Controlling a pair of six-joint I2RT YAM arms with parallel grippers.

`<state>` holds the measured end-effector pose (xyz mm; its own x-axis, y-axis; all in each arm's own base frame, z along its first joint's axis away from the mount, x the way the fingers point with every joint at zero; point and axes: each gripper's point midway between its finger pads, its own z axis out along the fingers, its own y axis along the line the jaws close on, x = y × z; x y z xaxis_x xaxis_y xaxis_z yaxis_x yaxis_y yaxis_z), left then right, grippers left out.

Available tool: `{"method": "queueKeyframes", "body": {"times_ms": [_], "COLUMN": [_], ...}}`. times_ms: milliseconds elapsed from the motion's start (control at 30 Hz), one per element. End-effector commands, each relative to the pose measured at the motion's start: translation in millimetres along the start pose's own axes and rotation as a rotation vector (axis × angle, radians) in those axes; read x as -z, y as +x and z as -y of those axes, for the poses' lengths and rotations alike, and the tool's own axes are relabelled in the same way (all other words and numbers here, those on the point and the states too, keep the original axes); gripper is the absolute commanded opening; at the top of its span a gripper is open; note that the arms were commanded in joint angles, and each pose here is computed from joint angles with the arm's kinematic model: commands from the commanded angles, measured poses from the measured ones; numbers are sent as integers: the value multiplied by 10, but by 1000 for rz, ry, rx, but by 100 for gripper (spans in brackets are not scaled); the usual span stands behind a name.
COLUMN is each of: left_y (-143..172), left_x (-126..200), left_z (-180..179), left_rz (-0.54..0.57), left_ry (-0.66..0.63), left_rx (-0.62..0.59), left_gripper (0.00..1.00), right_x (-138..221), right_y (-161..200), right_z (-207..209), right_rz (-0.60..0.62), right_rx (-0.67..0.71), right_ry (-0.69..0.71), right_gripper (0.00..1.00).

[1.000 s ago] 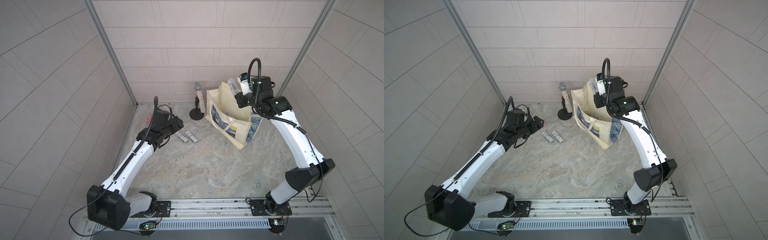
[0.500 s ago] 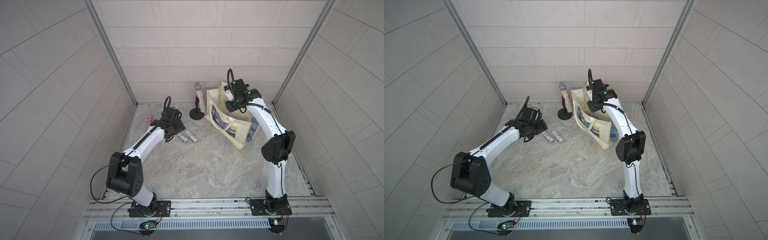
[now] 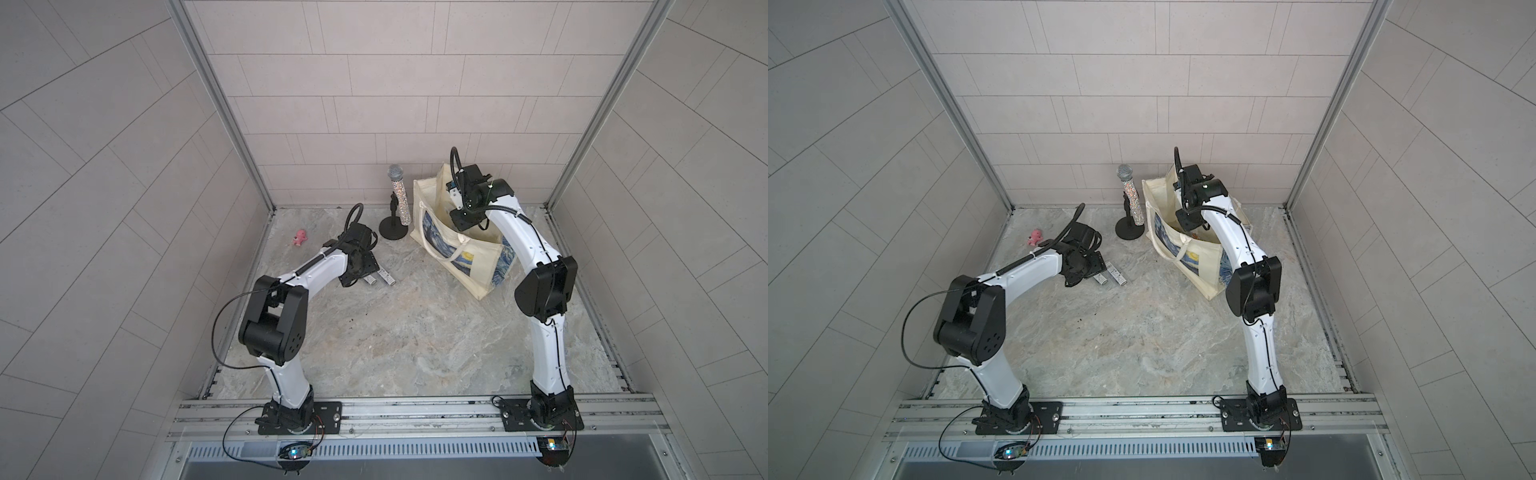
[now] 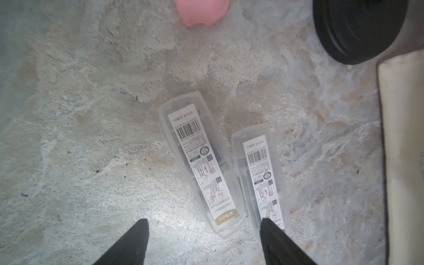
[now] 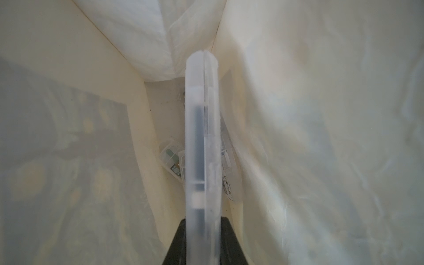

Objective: Put the compass set into the canvas bag
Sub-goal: Place the compass set in the canvas bag.

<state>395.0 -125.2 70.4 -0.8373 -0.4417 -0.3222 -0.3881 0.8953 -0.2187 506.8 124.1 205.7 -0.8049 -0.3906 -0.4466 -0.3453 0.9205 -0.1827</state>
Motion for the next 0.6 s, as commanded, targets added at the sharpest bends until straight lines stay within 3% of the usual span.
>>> {"method": "queueKeyframes", "body": {"times_ms": [0,167,367,567], "left_y": [-14,8,-16,-86], "left_x": [-86,-180,-218,-236], "left_z": [-5,-17,-17,-83], "left_rz": [-4,-14,-7,12], "left_ry": [-22,-25,-37,-89], "left_rx": [9,19,18,12], "left_gripper": [80,79,80,84], "right_x": [-54,-116,-79,283], "right_y": [63,75,65,-106], "right_z": [16,16,40,113], "right_rz": [-32,-41,-36,58], "right_rx": [0,1,1,-23], "right_ry": [11,11,22,32], "right_gripper": [16,16,33,48]}}
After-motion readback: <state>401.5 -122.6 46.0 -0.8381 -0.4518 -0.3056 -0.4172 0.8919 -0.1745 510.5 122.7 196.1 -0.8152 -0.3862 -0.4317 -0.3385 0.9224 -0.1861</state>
